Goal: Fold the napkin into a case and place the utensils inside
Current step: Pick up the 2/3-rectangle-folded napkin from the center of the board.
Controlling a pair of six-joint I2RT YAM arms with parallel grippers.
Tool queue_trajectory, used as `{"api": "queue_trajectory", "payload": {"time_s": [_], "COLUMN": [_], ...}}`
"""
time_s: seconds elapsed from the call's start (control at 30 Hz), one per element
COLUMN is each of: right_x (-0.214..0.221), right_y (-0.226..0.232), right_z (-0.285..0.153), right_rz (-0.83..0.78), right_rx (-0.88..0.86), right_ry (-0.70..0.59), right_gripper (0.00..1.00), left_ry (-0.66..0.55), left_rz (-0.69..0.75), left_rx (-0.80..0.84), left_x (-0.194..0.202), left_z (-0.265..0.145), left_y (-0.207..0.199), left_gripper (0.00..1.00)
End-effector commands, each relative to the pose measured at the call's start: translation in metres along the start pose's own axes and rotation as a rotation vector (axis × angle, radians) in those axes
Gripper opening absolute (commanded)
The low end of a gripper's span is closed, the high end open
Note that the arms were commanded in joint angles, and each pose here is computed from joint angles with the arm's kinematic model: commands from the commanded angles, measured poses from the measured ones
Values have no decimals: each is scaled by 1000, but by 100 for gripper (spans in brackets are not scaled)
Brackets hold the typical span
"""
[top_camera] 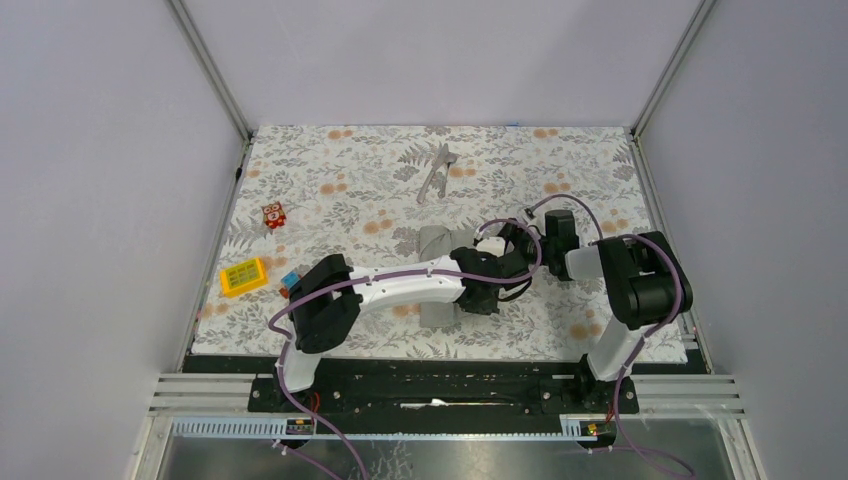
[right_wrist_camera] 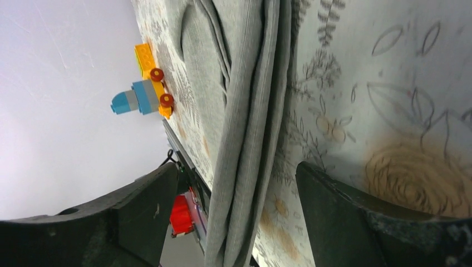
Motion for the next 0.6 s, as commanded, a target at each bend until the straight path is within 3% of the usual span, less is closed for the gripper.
{"api": "queue_trajectory", "payload": {"time_s": [0.0,0.37,0.57], "right_x": [-22,-39,-45], "right_y": [4,-3,-6], "right_z": [11,27,31], "right_rz": [-38,-18,-19], "right_rx": [-27,-44,-43], "right_ry": [-49,-56,-67], "right_gripper": [82,67,48], "left_ry": [-16,-9,-10], "left_rz": [-10,-7,-7], "left_rx": [77,93,94], "left_x": [-9,-8,-8], "left_z": [-20,-22,-23], "left_y": [-8,-7,-5], "left_gripper": [0,0,0]}}
Point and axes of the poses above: each gripper's point midway between its finger pads, its own z axis out along the fingers, its own y axis along the line the jaws close on, x = y × z, the point moved 4 cm from there along -z, back along the fingers, and after that the axes turned 10 degrees about -z, right-handed, at the moved point
